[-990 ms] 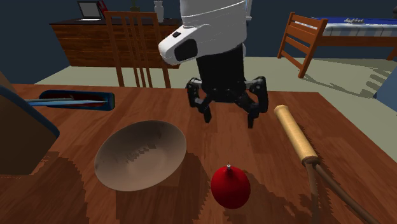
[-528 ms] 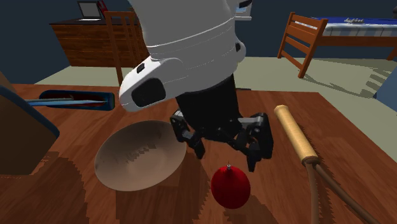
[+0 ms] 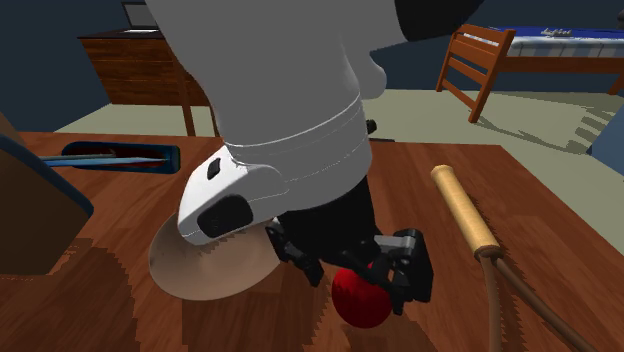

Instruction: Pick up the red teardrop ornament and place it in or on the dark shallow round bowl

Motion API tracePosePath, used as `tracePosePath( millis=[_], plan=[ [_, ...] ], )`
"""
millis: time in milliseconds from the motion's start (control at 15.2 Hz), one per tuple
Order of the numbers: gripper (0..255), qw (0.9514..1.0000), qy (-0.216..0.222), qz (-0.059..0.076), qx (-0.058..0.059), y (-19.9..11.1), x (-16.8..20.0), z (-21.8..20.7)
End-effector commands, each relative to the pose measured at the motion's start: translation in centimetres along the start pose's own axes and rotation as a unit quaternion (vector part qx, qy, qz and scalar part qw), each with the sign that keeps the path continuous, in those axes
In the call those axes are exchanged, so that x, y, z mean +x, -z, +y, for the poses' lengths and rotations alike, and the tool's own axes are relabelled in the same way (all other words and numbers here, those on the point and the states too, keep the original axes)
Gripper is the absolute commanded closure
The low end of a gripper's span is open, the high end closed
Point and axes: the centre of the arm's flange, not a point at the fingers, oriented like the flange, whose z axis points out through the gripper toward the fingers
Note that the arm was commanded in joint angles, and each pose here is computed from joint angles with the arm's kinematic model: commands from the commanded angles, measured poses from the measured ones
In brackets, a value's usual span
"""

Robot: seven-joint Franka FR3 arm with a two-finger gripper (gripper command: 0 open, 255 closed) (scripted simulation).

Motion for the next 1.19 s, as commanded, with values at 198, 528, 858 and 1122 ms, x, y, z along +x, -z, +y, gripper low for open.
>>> tracePosePath(
  millis=[198,528,858,1122],
  plan=[
    [0,1.0000,0.000,0.000,0.000,-1.42,-0.04,0.06],
    [0,1.0000,0.000,0.000,0.000,-1.41,-0.04,0.06],
    [255,1.0000,0.000,0.000,0.000,-1.43,-0.03,0.05],
    [255,1.0000,0.000,0.000,0.000,-1.43,-0.01,0.04]
  ],
)
